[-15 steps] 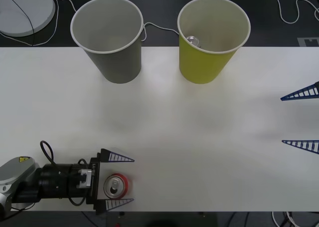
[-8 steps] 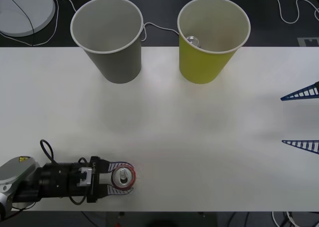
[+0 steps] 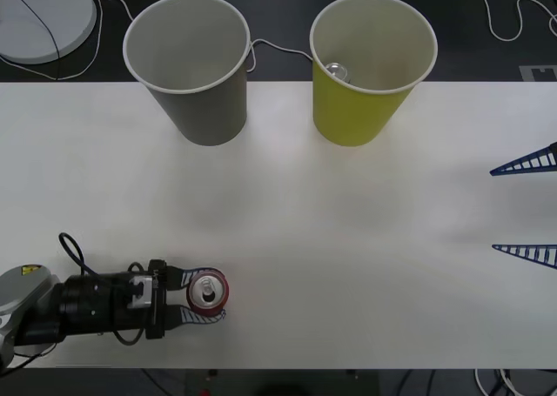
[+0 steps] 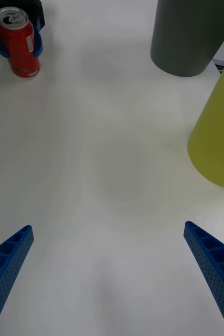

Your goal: Put the can into the green bin and the plastic bottle into the gray bin

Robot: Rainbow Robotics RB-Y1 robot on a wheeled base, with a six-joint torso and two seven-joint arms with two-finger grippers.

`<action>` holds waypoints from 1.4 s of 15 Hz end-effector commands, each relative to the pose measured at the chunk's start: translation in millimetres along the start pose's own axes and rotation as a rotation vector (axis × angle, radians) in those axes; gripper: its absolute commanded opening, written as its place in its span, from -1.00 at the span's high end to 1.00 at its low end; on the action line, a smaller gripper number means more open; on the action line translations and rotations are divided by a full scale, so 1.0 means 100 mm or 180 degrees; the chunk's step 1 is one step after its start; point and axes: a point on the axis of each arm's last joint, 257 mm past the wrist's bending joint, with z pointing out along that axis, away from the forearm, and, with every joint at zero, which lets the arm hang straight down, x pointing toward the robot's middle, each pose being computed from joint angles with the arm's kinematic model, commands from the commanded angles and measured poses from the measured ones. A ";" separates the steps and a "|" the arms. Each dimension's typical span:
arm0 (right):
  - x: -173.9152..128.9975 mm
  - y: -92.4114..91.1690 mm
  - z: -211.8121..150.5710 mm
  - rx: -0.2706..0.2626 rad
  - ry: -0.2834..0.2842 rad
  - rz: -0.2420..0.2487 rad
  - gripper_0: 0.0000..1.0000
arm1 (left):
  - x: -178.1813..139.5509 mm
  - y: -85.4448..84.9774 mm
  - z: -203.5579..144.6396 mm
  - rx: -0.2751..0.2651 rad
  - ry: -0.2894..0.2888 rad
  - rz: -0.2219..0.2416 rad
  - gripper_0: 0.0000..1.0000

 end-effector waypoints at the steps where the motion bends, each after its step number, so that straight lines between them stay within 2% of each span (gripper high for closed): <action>1: 0.00 0.00 0.00 0.0000 0.0000 0.0000 -1.00 | -0.05 0.20 -0.13 -0.0011 0.0130 -0.0126 1.00; 6: 0.00 0.00 0.00 0.0000 0.0000 0.0000 -1.00 | -0.21 0.53 -0.40 -0.0031 0.0391 -0.0382 1.00; 13: 0.00 0.00 0.00 0.0000 0.0000 0.0000 -1.00 | -0.45 0.83 -0.78 0.0022 0.1058 -0.0654 1.00; 19: 0.00 0.00 0.00 0.0000 0.0000 0.0000 -1.00 | -0.73 1.04 -0.94 -0.0138 0.1700 -0.0766 1.00; 21: 0.00 0.00 0.00 0.0000 0.0000 0.0000 -1.00 | -0.80 1.10 -0.96 -0.0236 0.1832 -0.0823 1.00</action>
